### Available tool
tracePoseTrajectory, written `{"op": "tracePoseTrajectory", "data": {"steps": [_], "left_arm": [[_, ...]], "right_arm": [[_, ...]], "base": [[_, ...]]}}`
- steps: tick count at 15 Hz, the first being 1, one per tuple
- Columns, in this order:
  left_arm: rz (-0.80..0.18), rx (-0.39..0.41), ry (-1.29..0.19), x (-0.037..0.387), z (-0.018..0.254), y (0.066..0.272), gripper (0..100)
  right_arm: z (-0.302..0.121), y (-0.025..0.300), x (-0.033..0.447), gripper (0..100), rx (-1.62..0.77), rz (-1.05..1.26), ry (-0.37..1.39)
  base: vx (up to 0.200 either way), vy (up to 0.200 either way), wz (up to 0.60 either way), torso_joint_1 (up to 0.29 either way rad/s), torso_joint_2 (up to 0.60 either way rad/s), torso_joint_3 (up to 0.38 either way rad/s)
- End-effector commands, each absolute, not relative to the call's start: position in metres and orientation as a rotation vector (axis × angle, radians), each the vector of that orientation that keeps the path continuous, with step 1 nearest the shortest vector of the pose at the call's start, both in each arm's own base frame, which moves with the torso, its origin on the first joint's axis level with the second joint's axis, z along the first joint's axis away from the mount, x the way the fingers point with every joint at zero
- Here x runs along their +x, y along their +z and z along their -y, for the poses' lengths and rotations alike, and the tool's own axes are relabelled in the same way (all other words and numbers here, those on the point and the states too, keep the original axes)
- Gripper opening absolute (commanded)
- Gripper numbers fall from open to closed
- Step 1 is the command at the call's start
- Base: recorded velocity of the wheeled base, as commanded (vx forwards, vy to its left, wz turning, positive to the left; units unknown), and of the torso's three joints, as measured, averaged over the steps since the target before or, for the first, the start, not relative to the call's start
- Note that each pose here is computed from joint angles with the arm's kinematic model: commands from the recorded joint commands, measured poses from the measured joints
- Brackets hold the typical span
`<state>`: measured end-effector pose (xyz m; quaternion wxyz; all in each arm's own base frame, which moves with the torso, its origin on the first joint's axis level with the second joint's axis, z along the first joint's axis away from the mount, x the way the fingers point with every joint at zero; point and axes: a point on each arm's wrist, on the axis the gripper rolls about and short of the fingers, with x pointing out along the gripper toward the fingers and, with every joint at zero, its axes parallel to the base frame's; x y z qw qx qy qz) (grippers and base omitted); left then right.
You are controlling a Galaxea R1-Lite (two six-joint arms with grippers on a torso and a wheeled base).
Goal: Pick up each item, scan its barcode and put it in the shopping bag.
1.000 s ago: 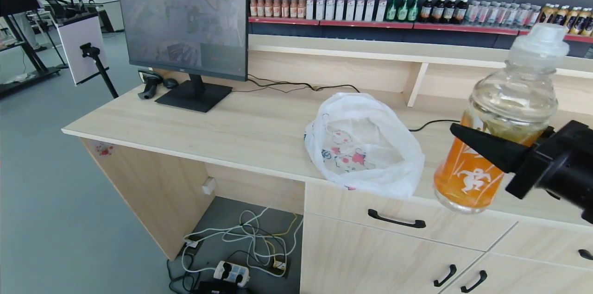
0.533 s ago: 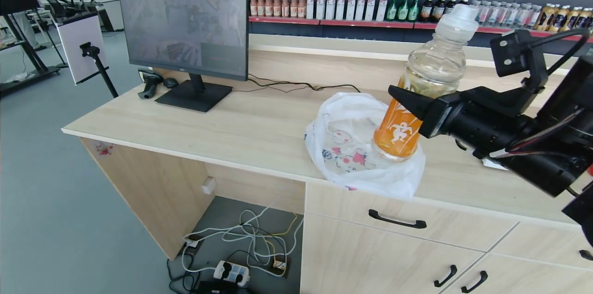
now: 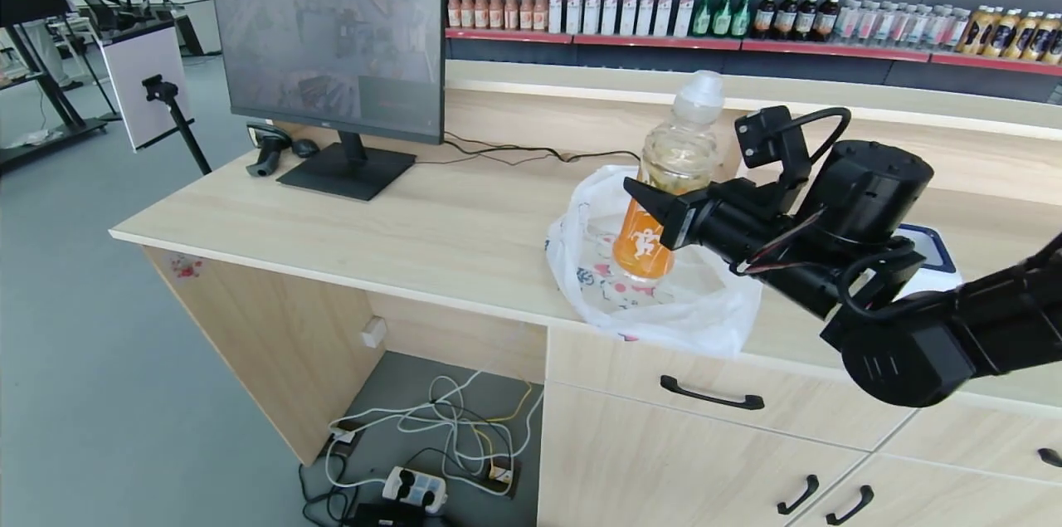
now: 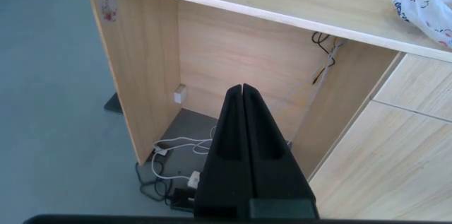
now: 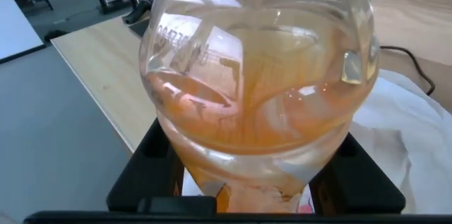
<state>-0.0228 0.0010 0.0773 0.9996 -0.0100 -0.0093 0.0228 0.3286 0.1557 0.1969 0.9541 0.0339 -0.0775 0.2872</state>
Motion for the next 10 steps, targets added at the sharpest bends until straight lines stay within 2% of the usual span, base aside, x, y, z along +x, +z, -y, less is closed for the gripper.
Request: {"op": "tracePoseTrajectory", "data": {"steps": [1, 5, 10], "left_arm": [[0.019, -0.02, 0.046, -0.023, -0.001, 0.077, 0], [0.02, -0.017, 0.044, -0.023, -0.001, 0.078, 0], [0.02, -0.017, 0.044, -0.023, -0.001, 0.078, 0]], "right_arm": [[-0.16, 0.172, 0.348, 0, 0.064, 0.13, 0.591], [-0.168, 0.134, 0.368, 0, 0.081, 0.168, 0.591], [-0.164, 0.126, 0.383, 0, 0.077, 0.177, 0.565]], "base": [[0.0, 0.0, 0.0, 0.0, 0.0, 0.0], [0.0, 0.0, 0.0, 0.0, 0.0, 0.0], [0.0, 0.0, 0.0, 0.0, 0.0, 0.0]]}}
